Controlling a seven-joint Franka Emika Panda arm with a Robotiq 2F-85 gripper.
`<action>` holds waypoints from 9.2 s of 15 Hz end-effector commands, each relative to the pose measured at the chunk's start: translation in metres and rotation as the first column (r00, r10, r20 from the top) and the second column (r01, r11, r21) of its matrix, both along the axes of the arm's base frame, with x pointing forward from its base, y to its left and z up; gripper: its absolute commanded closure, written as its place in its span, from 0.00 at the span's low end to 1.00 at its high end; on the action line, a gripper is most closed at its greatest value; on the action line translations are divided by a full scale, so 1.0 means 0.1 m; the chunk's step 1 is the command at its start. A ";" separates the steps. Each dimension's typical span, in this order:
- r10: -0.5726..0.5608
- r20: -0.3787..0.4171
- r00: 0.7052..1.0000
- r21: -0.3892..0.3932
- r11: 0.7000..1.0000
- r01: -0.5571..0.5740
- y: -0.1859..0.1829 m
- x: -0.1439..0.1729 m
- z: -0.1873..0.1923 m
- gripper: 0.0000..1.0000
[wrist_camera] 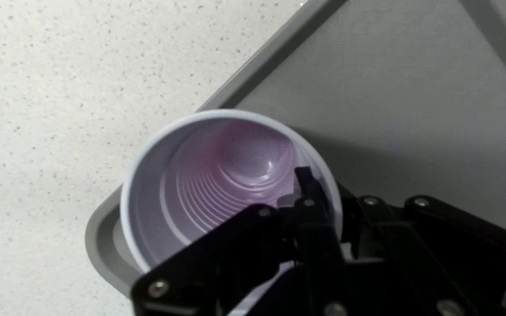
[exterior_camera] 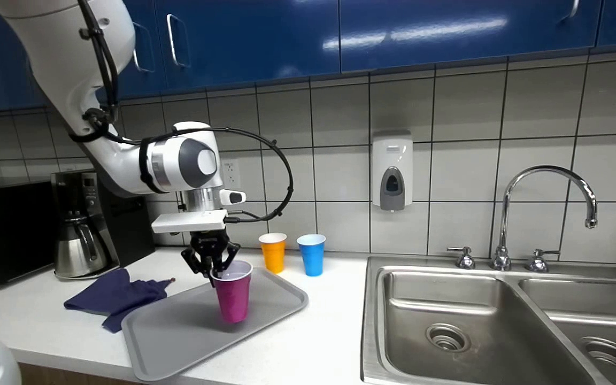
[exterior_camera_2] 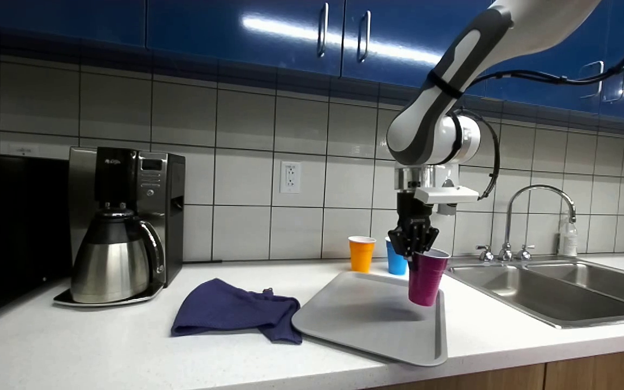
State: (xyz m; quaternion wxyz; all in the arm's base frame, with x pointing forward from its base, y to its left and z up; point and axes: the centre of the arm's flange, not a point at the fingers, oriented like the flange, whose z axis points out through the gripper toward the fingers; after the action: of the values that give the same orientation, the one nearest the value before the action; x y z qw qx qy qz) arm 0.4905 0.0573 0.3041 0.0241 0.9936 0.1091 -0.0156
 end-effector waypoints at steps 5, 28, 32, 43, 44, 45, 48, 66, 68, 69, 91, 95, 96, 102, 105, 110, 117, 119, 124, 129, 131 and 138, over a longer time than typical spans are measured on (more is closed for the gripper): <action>-0.006 0.001 1.000 -0.017 1.000 0.006 0.16 -0.04 -0.10 0.99; 0.004 -0.002 1.000 -0.054 0.999 -0.004 0.18 0.06 -0.33 0.25; -0.013 0.001 1.000 -0.032 0.999 0.013 0.17 -0.02 -0.17 0.00; -0.112 -0.008 0.994 0.032 0.993 0.112 0.20 -0.17 0.46 0.00; -0.121 -0.010 0.993 0.041 0.992 0.122 0.21 -0.19 0.53 0.00; -0.126 -0.005 0.992 0.046 0.991 0.126 0.21 -0.21 0.62 0.00; -0.124 0.018 0.992 0.043 0.992 0.123 0.21 -0.26 0.83 0.00; -0.095 0.065 0.993 0.017 0.995 0.094 0.19 -0.18 0.80 0.00; -0.089 0.079 0.993 0.010 0.996 0.089 0.22 -0.07 0.81 0.00; -0.083 0.088 0.993 0.004 0.997 0.082 0.23 -0.03 0.80 0.00; -0.012 0.187 0.982 -0.012 1.000 0.015 0.51 1.73 -0.08 0.00; -0.007 0.220 0.975 -0.016 1.000 0.011 0.57 1.96 -0.03 0.00; -0.005 0.228 0.974 -0.017 1.000 0.009 0.58 2.01 -0.02 0.00; -0.002 0.277 0.961 -0.029 1.000 0.011 0.67 2.35 0.02 0.00; -0.008 0.302 0.953 -0.029 0.999 0.018 0.70 2.51 0.05 0.00; -0.024 0.328 0.944 -0.028 0.999 0.035 0.66 2.72 0.05 0.00; -0.045 0.333 0.942 -0.027 0.998 0.058 0.54 2.88 -0.08 0.00; -0.047 0.332 0.942 -0.029 0.998 0.060 0.53 2.91 -0.13 0.00; -0.055 0.319 0.946 -0.040 0.997 0.072 0.46 2.94 -0.23 0.00; -0.063 0.303 0.951 -0.048 0.996 0.081 0.40 2.93 -0.30 0.00; -0.063 0.296 0.953 -0.053 0.995 0.083 0.39 2.91 -0.34 0.00; -0.080 0.298 0.951 -0.057 0.993 0.101 0.37 2.91 -0.37 0.32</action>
State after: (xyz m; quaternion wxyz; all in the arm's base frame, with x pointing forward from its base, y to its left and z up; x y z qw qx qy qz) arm 0.7721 0.0939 0.2632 0.0693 0.9865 0.0720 0.1300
